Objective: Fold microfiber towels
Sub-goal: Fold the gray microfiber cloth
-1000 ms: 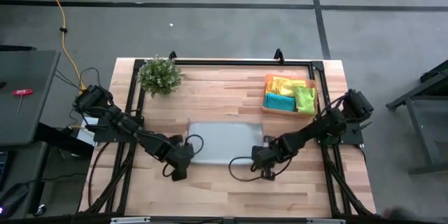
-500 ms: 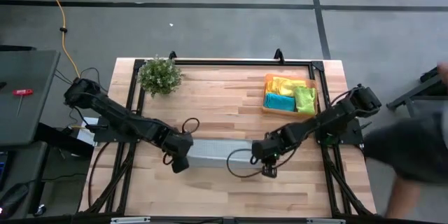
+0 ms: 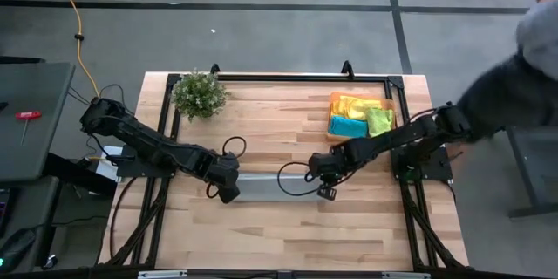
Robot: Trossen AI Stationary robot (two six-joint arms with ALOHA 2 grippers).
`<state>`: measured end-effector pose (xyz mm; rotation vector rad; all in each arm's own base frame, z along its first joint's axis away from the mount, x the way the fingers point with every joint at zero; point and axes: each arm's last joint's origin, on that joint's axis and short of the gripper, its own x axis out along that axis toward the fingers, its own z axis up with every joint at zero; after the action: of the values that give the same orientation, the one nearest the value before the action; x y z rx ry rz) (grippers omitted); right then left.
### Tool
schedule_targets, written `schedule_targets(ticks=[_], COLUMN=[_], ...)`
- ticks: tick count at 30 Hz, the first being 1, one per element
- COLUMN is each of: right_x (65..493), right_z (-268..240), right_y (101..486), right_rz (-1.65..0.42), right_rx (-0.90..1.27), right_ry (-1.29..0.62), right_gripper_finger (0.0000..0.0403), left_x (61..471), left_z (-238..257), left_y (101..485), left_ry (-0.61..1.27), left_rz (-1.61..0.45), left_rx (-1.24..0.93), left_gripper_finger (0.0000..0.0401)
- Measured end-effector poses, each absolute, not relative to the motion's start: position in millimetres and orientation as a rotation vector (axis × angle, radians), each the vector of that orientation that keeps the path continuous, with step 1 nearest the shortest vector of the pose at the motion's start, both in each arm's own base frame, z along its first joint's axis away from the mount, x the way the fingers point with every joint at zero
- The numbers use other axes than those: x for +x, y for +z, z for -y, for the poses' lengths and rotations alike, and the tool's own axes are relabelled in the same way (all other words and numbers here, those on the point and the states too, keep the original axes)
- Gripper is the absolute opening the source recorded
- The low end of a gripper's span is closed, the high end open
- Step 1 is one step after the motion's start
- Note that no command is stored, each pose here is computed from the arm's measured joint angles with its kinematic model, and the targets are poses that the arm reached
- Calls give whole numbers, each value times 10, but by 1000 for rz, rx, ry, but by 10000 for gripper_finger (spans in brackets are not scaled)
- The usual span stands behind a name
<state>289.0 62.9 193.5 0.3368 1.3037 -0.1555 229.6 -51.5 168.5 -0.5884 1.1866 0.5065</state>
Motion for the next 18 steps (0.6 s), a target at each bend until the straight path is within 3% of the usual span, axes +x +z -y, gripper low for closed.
schedule_targets(ticks=[18], right_x=[2889], right_z=[-607], right_y=[1933], right_rz=[-1313], right_rx=[420], right_ry=[-196], right_gripper_finger=[0], left_x=[2300], left_z=[496], left_y=[1690], left_ry=[536], left_rz=[-1150], left_rx=[-527], left_gripper_finger=[21])
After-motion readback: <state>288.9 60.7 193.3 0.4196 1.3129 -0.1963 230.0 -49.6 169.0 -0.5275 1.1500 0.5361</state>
